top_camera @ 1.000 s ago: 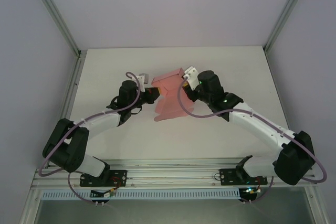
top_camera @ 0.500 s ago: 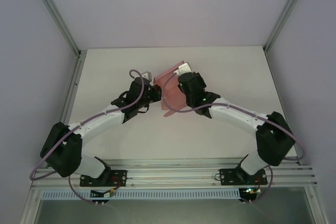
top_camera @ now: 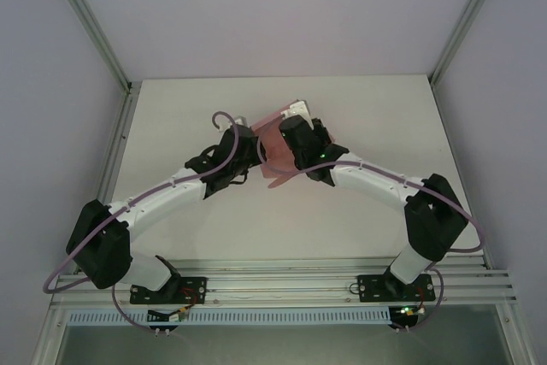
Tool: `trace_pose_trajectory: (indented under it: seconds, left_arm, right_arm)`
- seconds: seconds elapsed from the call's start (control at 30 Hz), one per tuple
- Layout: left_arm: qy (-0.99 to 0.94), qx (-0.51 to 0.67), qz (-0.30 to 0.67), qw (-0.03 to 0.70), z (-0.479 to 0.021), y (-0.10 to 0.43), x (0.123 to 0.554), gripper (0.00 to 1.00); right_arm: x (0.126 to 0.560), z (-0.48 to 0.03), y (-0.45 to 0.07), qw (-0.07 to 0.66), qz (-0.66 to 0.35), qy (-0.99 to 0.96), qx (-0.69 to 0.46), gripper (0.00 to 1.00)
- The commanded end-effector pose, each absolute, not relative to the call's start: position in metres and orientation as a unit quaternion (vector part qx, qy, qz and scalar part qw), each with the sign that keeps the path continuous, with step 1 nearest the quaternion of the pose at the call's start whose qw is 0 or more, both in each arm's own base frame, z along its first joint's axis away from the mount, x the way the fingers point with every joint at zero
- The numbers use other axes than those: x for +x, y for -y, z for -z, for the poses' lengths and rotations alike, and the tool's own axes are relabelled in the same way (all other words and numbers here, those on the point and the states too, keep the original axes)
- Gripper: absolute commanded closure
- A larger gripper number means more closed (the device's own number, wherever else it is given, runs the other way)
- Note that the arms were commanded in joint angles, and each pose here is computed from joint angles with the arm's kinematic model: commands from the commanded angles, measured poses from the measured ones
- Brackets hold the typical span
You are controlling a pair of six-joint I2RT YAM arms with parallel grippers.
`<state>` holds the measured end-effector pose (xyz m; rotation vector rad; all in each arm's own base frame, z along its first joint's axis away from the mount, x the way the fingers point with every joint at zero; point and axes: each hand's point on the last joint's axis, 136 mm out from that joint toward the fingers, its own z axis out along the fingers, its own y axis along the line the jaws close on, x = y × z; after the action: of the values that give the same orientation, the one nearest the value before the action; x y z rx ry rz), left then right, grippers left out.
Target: Assemble paper box
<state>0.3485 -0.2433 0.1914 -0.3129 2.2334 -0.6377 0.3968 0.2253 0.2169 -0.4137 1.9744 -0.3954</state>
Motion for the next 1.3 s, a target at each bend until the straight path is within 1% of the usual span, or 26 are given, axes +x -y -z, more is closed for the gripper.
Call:
trace_pose_trajectory:
  seconds: [0.0,0.03,0.13,0.2,0.27,0.33,0.37,0.4,0.43,0.47,0.57,0.67,0.73,0.8,0.87,0.93,1.0,1.1,1.27]
  left_arm:
    - [-0.869,-0.123,0.239,0.416,-0.207,0.242,0.354,1.0]
    - [-0.869,-0.115,0.235,0.419,-0.206,0.242,0.355,1.0]
    - [-0.875,-0.081,0.211,0.428,-0.203,0.243,0.359,1.0]
    - [-0.878,-0.063,0.189,0.436,-0.204,0.24,0.361,1.0]
    - [-0.881,-0.046,0.164,0.441,-0.203,0.235,0.363,1.0]
    - [-0.882,-0.031,0.146,0.447,-0.203,0.231,0.364,1.0]
    - [-0.882,-0.022,0.14,0.45,-0.204,0.229,0.364,1.0]
    - [-0.881,-0.014,0.133,0.454,-0.205,0.227,0.365,1.0]
    - [-0.88,0.001,0.128,0.458,-0.206,0.226,0.365,1.0]
    - [-0.878,0.022,0.125,0.461,-0.207,0.227,0.365,1.0]
    - [-0.875,0.115,0.111,0.458,-0.207,0.234,0.362,1.0]
    - [-0.872,0.22,0.086,0.428,-0.202,0.238,0.356,1.0]
    - [-0.868,0.297,0.063,0.393,-0.191,0.239,0.348,1.0]
    - [-0.844,0.401,0.057,0.351,-0.177,0.246,0.332,1.0]
    - [-0.816,0.482,0.039,0.318,-0.165,0.244,0.321,1.0]
    - [-0.787,0.556,0.021,0.266,-0.154,0.238,0.306,1.0]
    - [-0.765,0.604,-0.007,0.225,-0.15,0.229,0.304,1.0]
    - [-0.741,0.645,-0.066,0.175,-0.144,0.215,0.314,1.0]
    - [-0.69,0.708,-0.13,0.073,-0.123,0.204,0.323,1.0]
  right_arm:
    - [0.384,-0.209,-0.215,0.48,0.094,-0.856,-0.167,0.71]
    - [0.377,-0.209,-0.226,0.478,0.057,-0.856,-0.187,0.64]
    - [0.356,-0.221,-0.246,0.478,-0.038,-0.851,-0.216,0.51]
    - [0.345,-0.234,-0.247,0.483,-0.068,-0.845,-0.22,0.48]
    - [0.332,-0.248,-0.249,0.485,-0.102,-0.838,-0.226,0.39]
    - [0.318,-0.261,-0.248,0.493,-0.132,-0.829,-0.229,0.26]
    - [0.312,-0.268,-0.245,0.5,-0.143,-0.823,-0.228,0.22]
    - [0.307,-0.272,-0.242,0.507,-0.151,-0.817,-0.23,0.15]
    - [0.303,-0.28,-0.237,0.52,-0.155,-0.81,-0.223,0.04]
    - [0.299,-0.286,-0.231,0.533,-0.158,-0.803,-0.213,0.0]
    - [0.29,-0.302,-0.205,0.571,-0.158,-0.788,-0.168,0.0]
    - [0.283,-0.306,-0.173,0.58,-0.162,-0.792,-0.103,0.0]
    - [0.278,-0.303,-0.153,0.582,-0.159,-0.795,-0.07,0.0]
    - [0.273,-0.298,-0.137,0.581,-0.155,-0.798,-0.044,0.0]
    - [0.269,-0.292,-0.127,0.576,-0.153,-0.802,-0.028,0.0]
    - [0.266,-0.286,-0.12,0.569,-0.151,-0.808,-0.018,0.0]
    - [0.265,-0.282,-0.117,0.562,-0.148,-0.814,-0.018,0.0]
    - [0.264,-0.274,-0.117,0.549,-0.144,-0.823,-0.018,0.0]
    - [0.266,-0.265,-0.117,0.534,-0.131,-0.835,-0.027,0.0]
